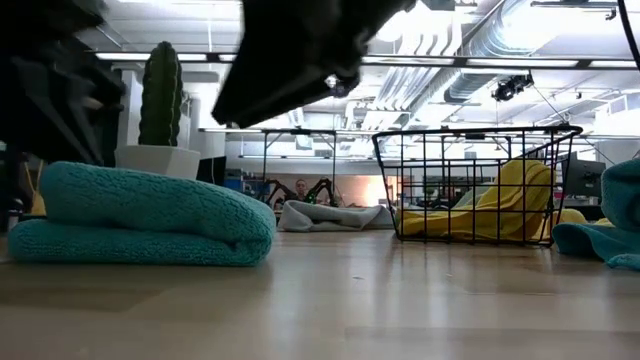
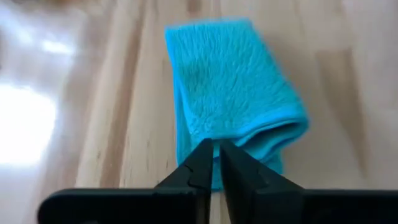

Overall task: Fold microfiber towels
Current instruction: Fold the top blue microfiber towel

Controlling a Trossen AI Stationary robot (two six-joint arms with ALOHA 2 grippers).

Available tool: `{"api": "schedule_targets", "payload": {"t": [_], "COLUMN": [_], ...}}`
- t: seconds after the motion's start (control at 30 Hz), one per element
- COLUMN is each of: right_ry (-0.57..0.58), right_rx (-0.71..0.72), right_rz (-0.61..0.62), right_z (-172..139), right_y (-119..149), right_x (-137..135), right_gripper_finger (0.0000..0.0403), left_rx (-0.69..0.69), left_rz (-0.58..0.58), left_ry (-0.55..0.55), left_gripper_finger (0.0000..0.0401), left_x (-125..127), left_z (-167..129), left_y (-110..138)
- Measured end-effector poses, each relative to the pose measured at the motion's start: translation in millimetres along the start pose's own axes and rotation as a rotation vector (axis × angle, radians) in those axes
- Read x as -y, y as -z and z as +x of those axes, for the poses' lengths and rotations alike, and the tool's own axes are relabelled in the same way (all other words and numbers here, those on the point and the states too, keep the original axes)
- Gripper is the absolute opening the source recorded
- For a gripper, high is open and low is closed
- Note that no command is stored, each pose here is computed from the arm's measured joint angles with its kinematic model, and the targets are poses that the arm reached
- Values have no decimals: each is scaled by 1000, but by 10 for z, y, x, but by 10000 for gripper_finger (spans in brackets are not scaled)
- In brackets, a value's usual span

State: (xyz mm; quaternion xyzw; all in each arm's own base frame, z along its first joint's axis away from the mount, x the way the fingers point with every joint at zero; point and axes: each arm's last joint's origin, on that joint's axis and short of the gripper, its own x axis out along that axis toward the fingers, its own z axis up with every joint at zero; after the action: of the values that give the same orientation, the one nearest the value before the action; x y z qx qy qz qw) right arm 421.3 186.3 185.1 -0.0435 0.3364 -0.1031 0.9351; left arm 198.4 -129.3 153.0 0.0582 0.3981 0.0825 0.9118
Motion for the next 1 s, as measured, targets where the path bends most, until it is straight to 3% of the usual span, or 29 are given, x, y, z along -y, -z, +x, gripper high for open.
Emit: {"api": "schedule_targets", "payload": {"t": [0.2, 0.47, 1.0], "right_ry": [83, 158, 157], "right_rx": [-89, -123, -98], "right_rz": [7, 25, 53], "right_z": [-170, -356, -392], "right_y": [162, 341, 349], "right_x": [-88, -246, -299], "right_gripper_finger": [138, 138, 138], "left_rx": [-46, -11, 47], "left_rz": [93, 245, 404], "left_ry": [120, 158, 0], "left_gripper_finger": [71, 123, 136], "left_x": [-92, 8, 79], "left_z": [162, 123, 375], "left_y": [-97, -80, -56]}}
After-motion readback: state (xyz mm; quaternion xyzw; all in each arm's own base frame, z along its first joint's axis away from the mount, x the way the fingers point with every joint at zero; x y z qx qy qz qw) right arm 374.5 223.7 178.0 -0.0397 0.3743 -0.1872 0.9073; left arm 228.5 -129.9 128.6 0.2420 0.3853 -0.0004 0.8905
